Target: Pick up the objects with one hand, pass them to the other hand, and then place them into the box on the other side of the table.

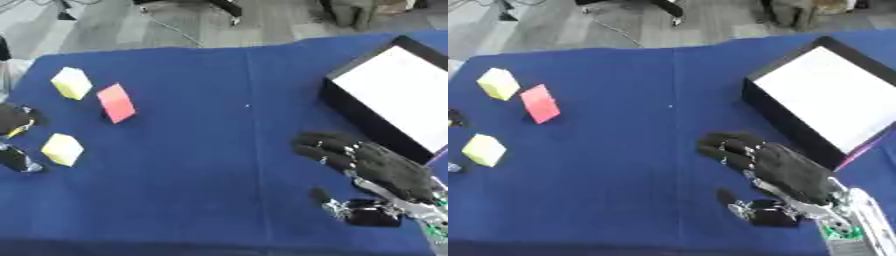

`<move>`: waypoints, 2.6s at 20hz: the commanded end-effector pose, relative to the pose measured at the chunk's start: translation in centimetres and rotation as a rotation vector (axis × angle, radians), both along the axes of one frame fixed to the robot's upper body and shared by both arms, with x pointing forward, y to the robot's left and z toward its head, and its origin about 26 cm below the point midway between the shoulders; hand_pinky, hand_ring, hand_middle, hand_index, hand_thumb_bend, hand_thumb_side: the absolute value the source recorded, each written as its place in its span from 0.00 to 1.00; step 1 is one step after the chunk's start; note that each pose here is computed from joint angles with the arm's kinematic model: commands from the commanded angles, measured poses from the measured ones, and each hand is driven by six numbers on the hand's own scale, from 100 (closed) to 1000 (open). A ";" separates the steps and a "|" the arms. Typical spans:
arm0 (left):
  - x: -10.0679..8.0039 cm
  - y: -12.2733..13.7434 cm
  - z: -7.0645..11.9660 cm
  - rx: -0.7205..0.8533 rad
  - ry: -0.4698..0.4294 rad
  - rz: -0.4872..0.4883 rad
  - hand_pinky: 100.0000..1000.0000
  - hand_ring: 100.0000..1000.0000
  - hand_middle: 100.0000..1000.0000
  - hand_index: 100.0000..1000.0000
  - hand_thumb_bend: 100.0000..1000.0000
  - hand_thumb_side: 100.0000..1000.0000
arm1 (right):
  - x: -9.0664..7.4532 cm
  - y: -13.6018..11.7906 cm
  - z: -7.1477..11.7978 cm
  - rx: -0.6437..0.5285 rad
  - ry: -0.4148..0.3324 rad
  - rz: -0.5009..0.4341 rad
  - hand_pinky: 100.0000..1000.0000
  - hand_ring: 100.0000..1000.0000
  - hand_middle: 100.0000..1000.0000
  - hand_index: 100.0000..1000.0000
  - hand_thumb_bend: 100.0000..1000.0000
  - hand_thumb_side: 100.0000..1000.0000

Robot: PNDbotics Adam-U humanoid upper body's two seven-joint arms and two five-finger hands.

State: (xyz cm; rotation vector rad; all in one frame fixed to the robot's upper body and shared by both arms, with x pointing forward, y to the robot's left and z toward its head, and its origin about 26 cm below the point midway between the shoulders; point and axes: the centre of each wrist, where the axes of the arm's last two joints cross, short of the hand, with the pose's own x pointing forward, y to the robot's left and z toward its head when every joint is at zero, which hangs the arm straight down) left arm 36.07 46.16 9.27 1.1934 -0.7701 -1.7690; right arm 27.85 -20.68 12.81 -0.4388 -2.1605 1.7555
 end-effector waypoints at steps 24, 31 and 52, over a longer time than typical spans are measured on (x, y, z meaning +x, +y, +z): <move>0.7 -2.0 6.3 -0.127 -0.283 -0.138 0.71 0.48 0.44 0.43 0.08 0.20 | 0.0 -0.1 0.9 0.009 -0.032 0.007 0.91 0.96 0.92 1.00 0.00 0.00; -2.0 -8.9 10.2 -0.614 -0.428 -0.417 0.72 0.46 0.43 0.41 0.00 0.16 | 0.2 -0.1 2.2 0.135 -0.160 0.082 0.90 0.93 0.89 1.00 0.00 0.00; -2.7 -26.8 7.6 -1.507 0.465 -0.712 0.73 0.47 0.45 0.44 0.00 0.20 | 1.2 2.8 7.1 0.206 -0.648 0.458 0.93 0.90 0.98 0.94 0.31 0.00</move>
